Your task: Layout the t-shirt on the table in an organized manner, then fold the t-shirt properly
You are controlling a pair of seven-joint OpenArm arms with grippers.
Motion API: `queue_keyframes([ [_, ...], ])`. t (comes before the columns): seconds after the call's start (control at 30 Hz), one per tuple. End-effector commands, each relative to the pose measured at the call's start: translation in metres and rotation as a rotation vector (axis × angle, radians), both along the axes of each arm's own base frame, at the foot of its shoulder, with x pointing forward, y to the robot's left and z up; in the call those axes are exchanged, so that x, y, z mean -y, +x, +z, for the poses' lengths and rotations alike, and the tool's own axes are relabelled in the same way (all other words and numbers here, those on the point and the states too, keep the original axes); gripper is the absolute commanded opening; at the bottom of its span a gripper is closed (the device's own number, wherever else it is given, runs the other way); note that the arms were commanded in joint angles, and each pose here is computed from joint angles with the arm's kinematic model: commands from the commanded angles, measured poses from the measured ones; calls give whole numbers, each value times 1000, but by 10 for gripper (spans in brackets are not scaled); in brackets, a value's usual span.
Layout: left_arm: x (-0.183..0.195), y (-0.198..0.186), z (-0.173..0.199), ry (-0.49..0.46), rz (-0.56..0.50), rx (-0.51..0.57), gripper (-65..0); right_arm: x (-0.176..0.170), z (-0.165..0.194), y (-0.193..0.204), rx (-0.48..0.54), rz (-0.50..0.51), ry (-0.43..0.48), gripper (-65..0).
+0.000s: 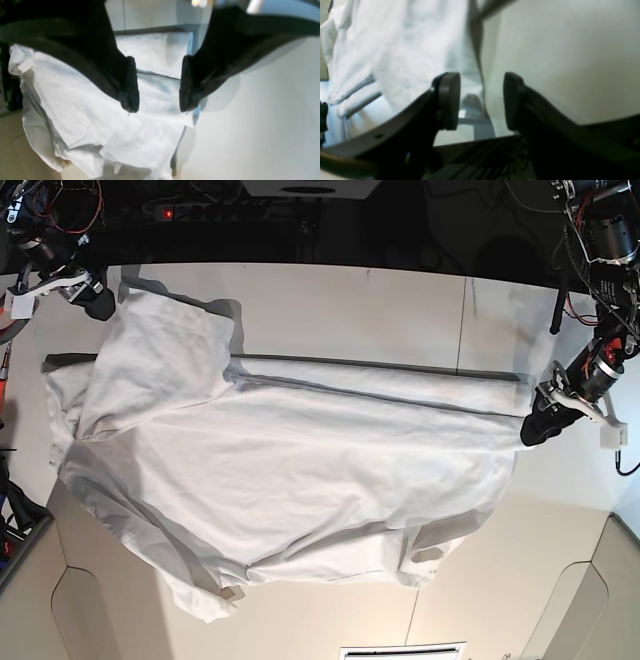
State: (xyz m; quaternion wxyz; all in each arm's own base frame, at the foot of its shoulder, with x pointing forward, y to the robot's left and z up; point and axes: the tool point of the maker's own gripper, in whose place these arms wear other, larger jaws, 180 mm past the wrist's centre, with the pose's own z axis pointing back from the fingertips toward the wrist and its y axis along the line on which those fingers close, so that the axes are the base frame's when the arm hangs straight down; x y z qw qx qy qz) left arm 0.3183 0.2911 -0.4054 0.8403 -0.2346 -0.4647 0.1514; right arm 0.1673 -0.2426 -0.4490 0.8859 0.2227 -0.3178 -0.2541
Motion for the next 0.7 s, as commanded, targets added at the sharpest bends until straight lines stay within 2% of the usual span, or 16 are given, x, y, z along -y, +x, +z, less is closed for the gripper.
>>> queue_keyframes([
  [0.0, -7, 10, 18, 9, 5, 60, -350, 1, 6, 10, 40, 3, 2, -368],
  [0.13, -8, 10, 18, 9, 5, 60, -350, -22, -3, 16, 36, 51, 42, -368],
  [0.2, -8, 10, 18, 10, 5, 60, -350, -38, -5, 20, 32, 99, 57, -398],
  [0.23, -8, 10, 18, 10, 5, 60, -350, -46, -6, 21, 30, 123, 66, -450],
  [0.3, -8, 10, 18, 10, 5, 60, -350, -61, -7, 23, 28, 163, 82, -623],
  [0.33, -8, 10, 18, 10, 5, 59, -350, -66, -7, 23, 30, 176, 92, -650],
  [0.5, -6, 8, 15, 9, -7, 40, -350, -71, 10, 40, 99, 179, 114, -650],
  [0.67, -6, 7, 14, 10, -7, 37, -350, -72, 40, 85, 221, 191, 96, -650],
])
